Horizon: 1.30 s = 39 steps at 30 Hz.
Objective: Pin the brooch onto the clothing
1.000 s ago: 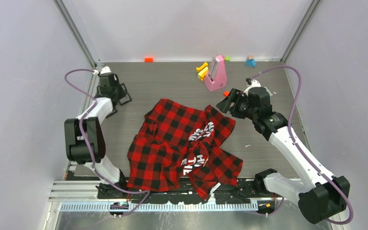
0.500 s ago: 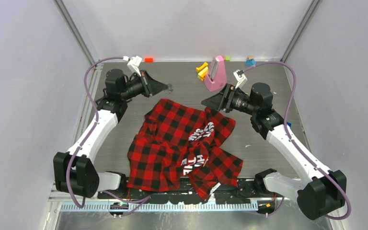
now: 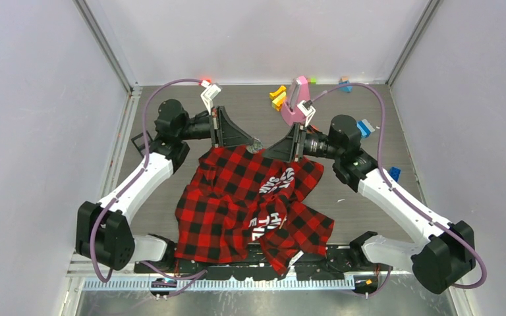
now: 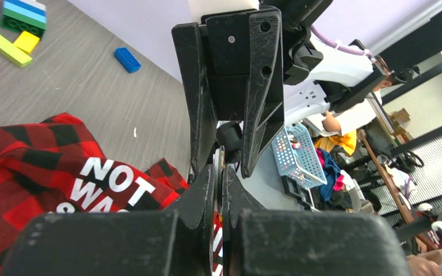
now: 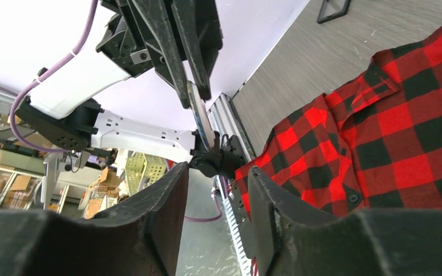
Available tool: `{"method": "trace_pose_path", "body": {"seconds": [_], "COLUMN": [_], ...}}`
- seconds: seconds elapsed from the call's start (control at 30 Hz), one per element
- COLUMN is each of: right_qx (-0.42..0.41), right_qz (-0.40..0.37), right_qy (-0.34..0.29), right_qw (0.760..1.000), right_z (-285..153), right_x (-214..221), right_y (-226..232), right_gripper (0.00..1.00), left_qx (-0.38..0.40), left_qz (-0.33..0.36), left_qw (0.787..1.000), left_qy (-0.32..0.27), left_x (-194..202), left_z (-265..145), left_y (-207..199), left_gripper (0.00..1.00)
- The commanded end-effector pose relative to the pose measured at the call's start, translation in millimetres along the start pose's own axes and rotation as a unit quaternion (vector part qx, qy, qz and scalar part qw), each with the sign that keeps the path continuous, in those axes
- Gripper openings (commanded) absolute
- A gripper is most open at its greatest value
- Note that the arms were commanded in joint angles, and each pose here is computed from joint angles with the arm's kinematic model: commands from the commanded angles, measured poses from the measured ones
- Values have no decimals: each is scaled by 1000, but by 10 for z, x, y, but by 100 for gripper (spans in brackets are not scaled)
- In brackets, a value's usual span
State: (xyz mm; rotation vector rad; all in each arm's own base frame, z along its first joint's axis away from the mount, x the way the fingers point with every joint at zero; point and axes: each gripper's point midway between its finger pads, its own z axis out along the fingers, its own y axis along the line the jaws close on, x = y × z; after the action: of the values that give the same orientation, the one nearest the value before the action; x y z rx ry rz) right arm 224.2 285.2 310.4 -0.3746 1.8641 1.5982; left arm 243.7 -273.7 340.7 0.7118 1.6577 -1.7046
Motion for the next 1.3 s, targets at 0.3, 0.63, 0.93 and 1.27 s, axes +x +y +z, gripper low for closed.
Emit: {"method": "trace_pose_path", "body": {"seconds": [0.3, 0.63, 0.93, 1.27], "right_qx": [-32, -46, -34, 135], "right_qz": [-48, -61, -78, -168], "right_qy": [-6, 0, -11, -54], "right_qw": [998, 997, 996, 975], "right_z": [85, 194, 230, 130], "right_x": [-156, -150, -142, -166], "right_y": [294, 367, 334, -116], "right_gripper": [37, 26, 9, 1], "left_qx": [41, 39, 20, -146], "left_qz": [26, 18, 25, 61], "left_qw": [999, 999, 999, 987], "left_qy": [19, 24, 34, 26], "left_x": [38, 99, 182, 156], "left_z": [41, 42, 23, -156], "left_y": [-162, -108, -70, 205], "left_gripper": [0, 0, 0, 82]}}
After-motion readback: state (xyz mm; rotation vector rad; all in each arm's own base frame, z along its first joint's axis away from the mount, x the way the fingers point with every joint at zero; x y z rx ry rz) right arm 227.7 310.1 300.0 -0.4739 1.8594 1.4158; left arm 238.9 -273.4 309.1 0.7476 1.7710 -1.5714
